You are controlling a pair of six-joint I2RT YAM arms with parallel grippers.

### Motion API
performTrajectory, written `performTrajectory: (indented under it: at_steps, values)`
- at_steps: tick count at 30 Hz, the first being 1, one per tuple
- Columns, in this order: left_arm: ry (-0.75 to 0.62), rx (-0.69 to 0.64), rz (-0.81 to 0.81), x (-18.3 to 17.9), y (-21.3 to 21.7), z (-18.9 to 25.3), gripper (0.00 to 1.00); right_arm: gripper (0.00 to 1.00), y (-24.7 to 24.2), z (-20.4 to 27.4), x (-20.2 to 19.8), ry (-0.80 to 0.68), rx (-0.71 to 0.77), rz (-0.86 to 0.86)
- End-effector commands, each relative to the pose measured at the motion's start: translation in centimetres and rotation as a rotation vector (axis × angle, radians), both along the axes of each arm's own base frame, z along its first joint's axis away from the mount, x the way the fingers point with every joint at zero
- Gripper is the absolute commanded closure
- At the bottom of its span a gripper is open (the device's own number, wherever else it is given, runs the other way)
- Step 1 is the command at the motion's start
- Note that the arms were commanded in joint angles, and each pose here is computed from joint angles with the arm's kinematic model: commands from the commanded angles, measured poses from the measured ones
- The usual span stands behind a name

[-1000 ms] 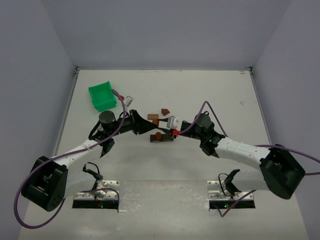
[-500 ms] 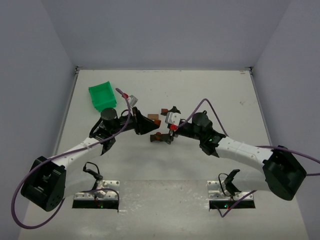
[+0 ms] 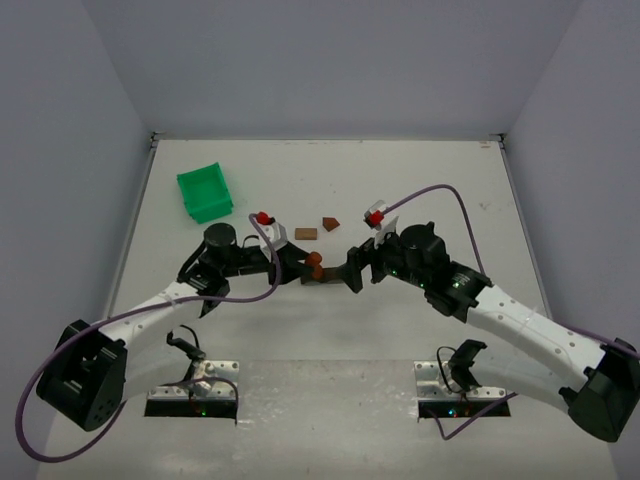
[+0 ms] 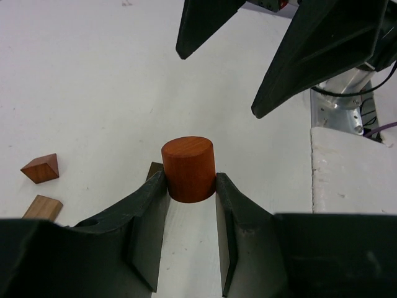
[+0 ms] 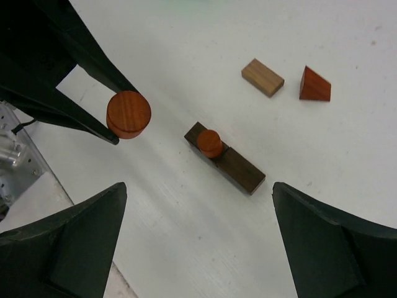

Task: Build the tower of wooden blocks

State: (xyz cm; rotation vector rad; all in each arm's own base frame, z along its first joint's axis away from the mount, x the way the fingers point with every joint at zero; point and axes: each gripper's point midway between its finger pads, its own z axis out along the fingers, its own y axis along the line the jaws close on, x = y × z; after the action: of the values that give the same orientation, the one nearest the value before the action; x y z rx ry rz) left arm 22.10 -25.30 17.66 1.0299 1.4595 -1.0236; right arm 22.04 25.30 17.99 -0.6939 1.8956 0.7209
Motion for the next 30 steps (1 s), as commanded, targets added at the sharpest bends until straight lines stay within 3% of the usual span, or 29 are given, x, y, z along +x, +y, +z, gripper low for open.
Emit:
performTrajectory:
  at_steps: [1, 9, 11, 13, 17, 30]
  values:
    - [-0.101, 0.034, -0.083, 0.5, -1.3, 0.5, 1.00, 0.01, 2.1, 2.0, -1.0, 0.190, 0.119, -0.005]
    - [-0.113, 0.029, -0.086, 0.2, -1.5, 0.5, 1.00, 0.04, 4.5, 3.1, -0.8, 0.258, 0.196, 0.036]
    - [-0.115, 0.027, -0.090, 0.1, -1.5, 0.5, 1.00, 0.11, 4.8, 3.1, -0.7, 0.270, 0.211, 0.033]
    - [-0.112, 0.027, -0.089, 0.1, -1.6, 0.5, 1.00, 0.26, 5.0, 2.9, -0.5, 0.281, 0.212, 0.027]
    - [-0.118, 0.022, -0.095, -0.1, -1.6, 0.7, 1.00, 0.42, 5.4, 2.4, -0.2, 0.301, 0.209, 0.025]
    - [-0.127, 0.015, -0.100, -0.5, -1.7, 1.0, 1.00, 0.44, 6.9, 2.1, 0.5, 0.329, 0.224, 0.044]
